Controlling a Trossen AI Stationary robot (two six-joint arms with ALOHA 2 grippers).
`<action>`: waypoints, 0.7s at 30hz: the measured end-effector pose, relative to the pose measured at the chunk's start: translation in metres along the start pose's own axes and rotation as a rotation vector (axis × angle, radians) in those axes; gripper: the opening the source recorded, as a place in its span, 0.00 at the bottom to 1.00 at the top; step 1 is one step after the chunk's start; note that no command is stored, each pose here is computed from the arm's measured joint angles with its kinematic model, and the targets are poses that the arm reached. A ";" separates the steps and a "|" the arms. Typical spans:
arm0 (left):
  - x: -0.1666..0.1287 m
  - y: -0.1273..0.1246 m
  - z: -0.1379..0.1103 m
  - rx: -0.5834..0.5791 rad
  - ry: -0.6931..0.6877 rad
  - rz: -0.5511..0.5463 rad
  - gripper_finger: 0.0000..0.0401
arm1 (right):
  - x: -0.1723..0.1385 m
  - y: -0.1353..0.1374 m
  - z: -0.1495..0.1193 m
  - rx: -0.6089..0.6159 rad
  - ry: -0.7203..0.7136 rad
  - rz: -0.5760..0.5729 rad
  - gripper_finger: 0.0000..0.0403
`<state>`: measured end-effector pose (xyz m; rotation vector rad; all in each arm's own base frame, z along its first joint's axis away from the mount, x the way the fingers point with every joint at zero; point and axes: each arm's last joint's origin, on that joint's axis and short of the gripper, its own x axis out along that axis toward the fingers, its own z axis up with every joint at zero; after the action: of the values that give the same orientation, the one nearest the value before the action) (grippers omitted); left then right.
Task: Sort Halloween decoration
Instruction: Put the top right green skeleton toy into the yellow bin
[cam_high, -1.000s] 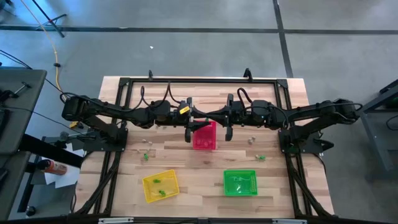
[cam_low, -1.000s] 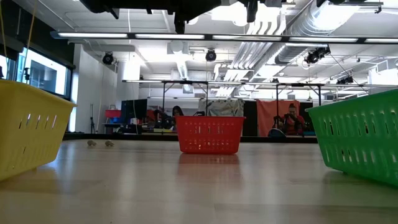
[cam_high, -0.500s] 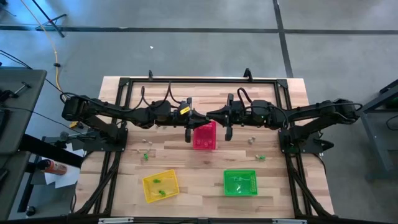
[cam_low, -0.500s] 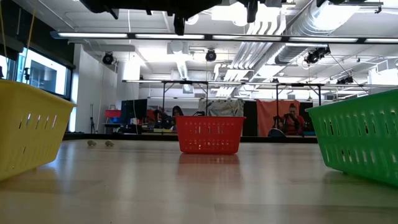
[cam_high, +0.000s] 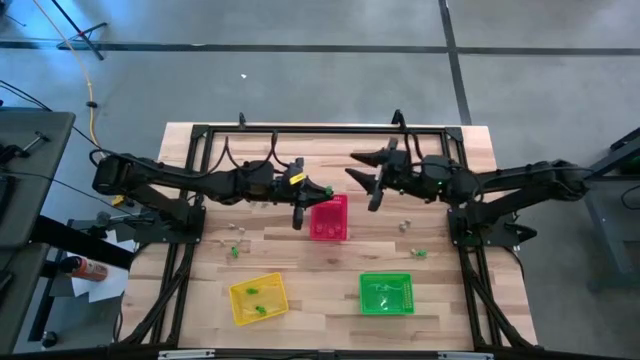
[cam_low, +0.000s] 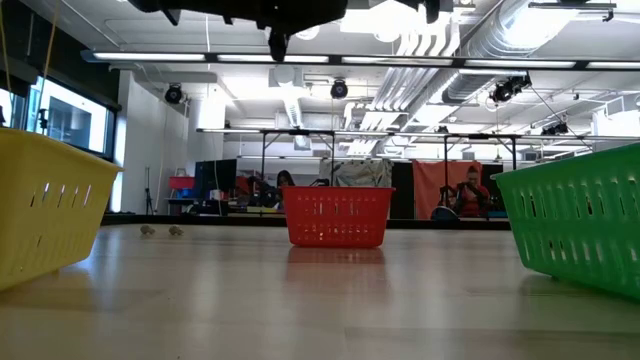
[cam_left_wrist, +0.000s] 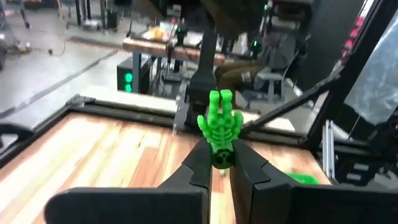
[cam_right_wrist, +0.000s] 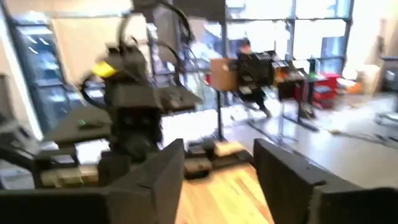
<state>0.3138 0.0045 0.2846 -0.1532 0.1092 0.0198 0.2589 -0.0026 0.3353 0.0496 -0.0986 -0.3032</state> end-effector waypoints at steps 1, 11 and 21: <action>-0.002 0.000 0.001 0.000 0.013 0.002 0.02 | -0.003 -0.002 0.001 -0.008 0.022 -0.017 0.49; -0.031 -0.004 0.007 0.000 0.142 0.014 0.02 | -0.037 -0.014 0.003 0.052 0.209 -0.056 0.58; -0.058 -0.020 0.013 -0.010 0.206 0.012 0.02 | -0.042 -0.016 0.000 0.050 0.267 -0.065 0.58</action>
<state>0.2578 -0.0135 0.3067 -0.1641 0.3155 0.0169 0.2143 -0.0048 0.3304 0.1421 0.1608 -0.3568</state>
